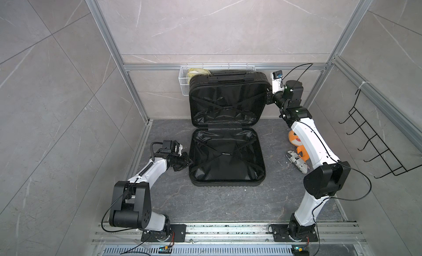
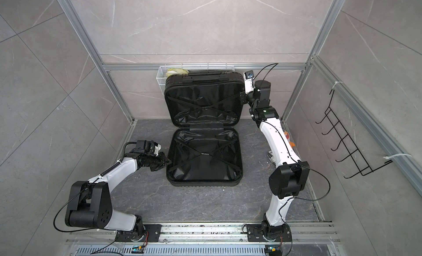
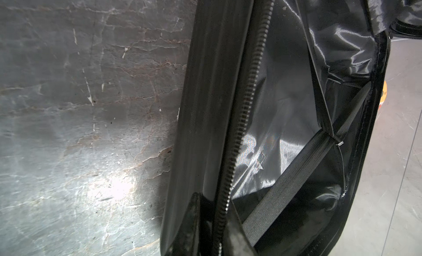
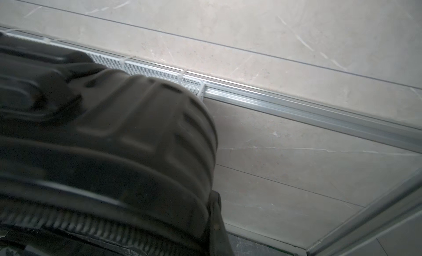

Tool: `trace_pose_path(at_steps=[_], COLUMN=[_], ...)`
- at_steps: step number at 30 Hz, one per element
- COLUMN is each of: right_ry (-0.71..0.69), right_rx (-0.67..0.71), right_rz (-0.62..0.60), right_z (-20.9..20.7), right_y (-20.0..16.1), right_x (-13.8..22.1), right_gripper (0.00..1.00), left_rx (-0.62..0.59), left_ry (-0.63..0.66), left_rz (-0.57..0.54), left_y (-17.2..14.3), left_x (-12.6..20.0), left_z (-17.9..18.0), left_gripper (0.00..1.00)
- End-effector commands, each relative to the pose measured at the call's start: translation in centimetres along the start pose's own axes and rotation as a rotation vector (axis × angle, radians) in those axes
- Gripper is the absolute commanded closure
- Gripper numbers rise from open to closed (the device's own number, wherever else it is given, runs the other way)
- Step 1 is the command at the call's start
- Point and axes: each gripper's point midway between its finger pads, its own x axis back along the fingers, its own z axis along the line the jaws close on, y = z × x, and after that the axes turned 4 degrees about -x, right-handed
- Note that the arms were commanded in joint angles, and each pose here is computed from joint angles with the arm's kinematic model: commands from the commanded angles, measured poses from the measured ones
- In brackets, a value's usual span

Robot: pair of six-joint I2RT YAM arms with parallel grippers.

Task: Close the suitcase zippers
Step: Close the suitcase at the center of the board.

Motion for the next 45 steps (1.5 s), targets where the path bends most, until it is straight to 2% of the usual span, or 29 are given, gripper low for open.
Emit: trace_pose_path(at_steps=[1, 14, 22, 27, 29, 36, 40, 43, 45], right_ry=[0.128, 0.216, 0.260, 0.274, 0.273, 0.278, 0.277, 0.251, 0.226], right_rx=[-0.017, -0.006, -0.039, -0.087, -0.109, -0.221, -0.248, -0.257, -0.265], right_rz=[-0.024, -0.005, 0.061, 0.112, 0.147, 0.273, 0.338, 0.385, 0.404], right_z=[3.3, 6.6, 8.7, 9.5, 9.6, 10.0, 10.2, 9.9, 9.6], right_y=[0.8, -1.4, -3.9, -6.4, -7.7, -12.8, -15.5, -17.5, -18.5], right_x=[1.2, 6.1, 9.5, 12.0, 13.0, 16.6, 18.3, 19.2, 19.5], right_gripper=[1.00, 1.00, 1.00, 0.94, 0.89, 0.78, 0.76, 0.75, 0.74], left_rx=[0.084, 0.166, 0.168, 0.160, 0.154, 0.129, 0.113, 0.103, 0.108], left_ry=[-0.054, -0.072, -0.077, -0.080, -0.078, -0.017, 0.019, 0.067, 0.113], left_rz=[-0.062, -0.095, -0.108, -0.112, -0.121, -0.162, -0.181, -0.194, -0.208], left_y=[2.6, 3.8, 4.2, 4.5, 4.6, 4.2, 3.9, 3.4, 2.9], left_x=[-1.5, -2.7, -2.6, -2.2, -1.8, 0.3, 1.5, 2.5, 3.2], left_z=[-1.0, -0.7, -0.9, -1.3, -1.5, -1.2, -0.9, -0.4, 0.4], left_gripper=[1.00, 1.00, 1.00, 1.00, 0.95, 0.69, 0.65, 0.54, 0.51])
